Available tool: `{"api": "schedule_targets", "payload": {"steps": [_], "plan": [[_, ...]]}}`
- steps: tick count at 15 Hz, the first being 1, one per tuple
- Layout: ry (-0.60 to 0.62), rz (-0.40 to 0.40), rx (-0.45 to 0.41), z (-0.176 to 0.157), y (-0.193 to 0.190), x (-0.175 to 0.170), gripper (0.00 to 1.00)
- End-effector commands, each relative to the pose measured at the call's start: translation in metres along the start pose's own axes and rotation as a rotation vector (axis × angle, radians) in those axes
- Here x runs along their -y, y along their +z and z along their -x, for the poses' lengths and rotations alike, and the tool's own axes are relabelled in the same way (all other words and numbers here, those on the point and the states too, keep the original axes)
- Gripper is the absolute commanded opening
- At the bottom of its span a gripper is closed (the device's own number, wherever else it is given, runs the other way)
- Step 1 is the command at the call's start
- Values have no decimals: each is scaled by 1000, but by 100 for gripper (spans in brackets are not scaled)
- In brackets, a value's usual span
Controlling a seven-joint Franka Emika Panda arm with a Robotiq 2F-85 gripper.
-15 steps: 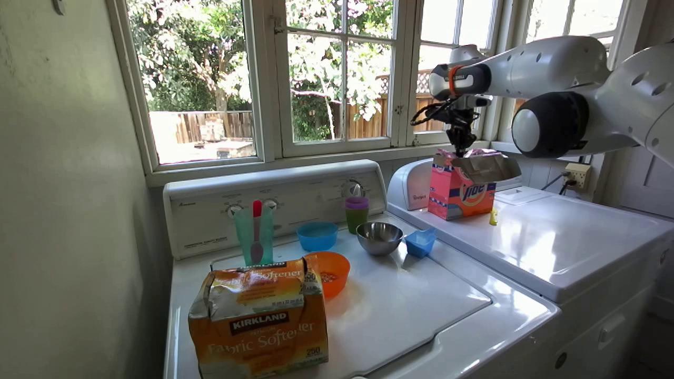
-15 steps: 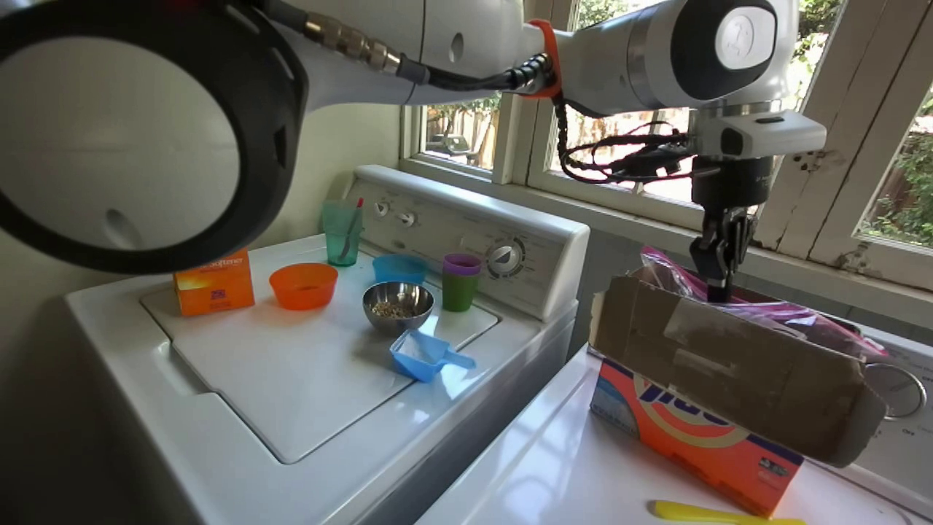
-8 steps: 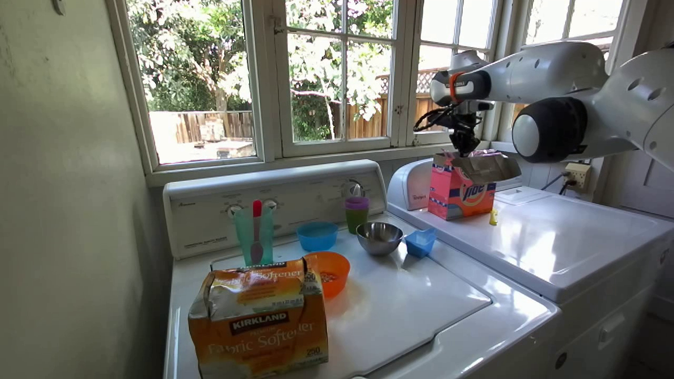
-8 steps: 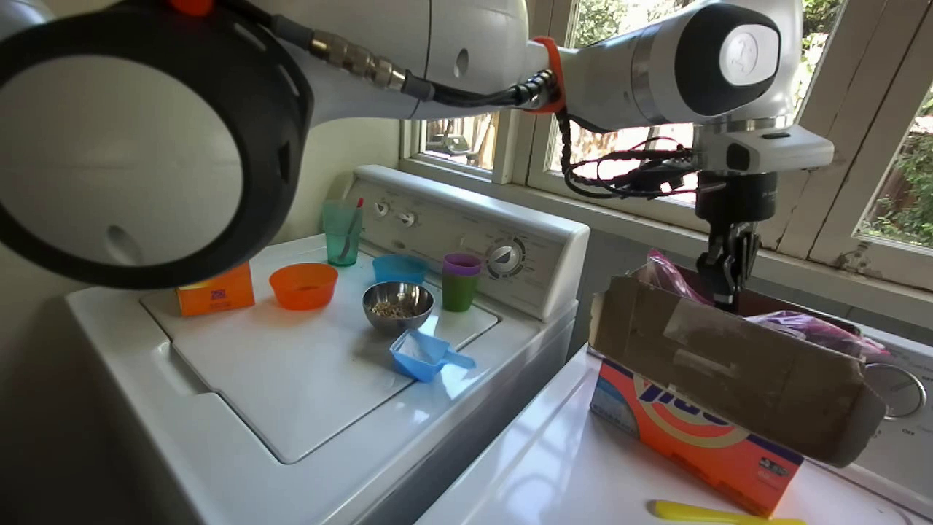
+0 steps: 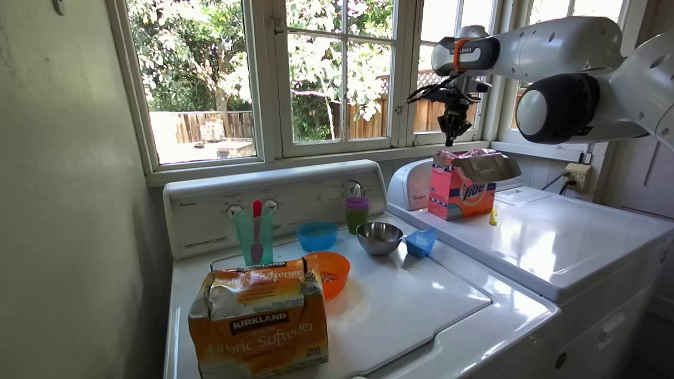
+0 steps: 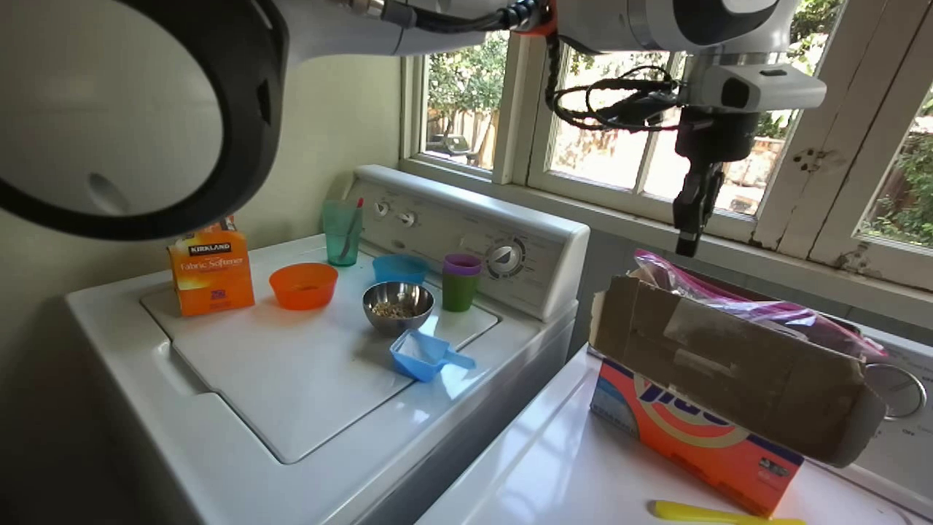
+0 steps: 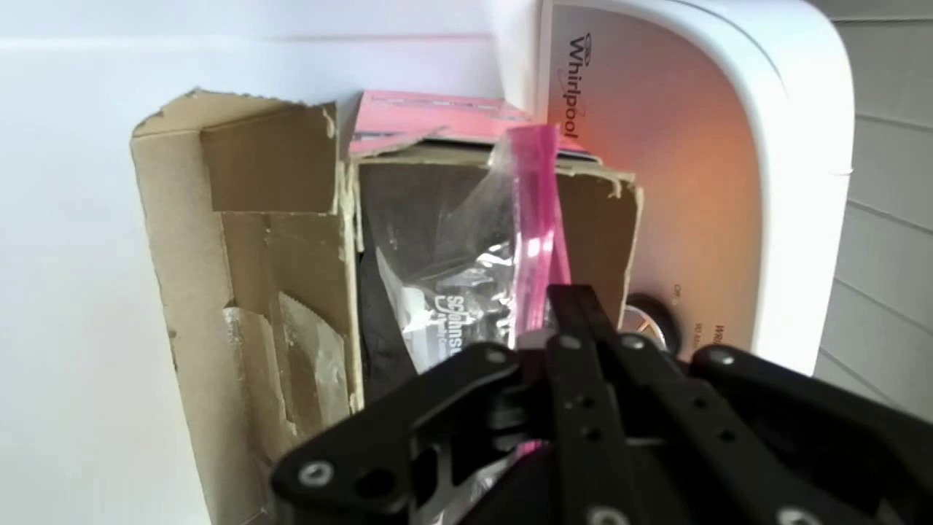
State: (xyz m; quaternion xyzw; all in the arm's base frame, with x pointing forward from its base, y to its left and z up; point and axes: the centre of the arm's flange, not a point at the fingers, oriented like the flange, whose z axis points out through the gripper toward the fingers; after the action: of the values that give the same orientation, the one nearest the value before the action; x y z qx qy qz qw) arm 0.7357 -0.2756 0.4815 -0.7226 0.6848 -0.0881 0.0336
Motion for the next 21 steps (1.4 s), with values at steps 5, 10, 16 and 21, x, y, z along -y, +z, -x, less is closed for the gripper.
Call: {"api": "schedule_targets", "payload": {"steps": [5, 10, 16, 21], "plan": [[31, 2, -13, -3, -7, -2, 1], [-81, 0, 20, -4, 6, 12, 0], [-116, 72, 56, 1, 23, 16, 0], [-105, 140, 82, 6, 17, 5, 0]]}}
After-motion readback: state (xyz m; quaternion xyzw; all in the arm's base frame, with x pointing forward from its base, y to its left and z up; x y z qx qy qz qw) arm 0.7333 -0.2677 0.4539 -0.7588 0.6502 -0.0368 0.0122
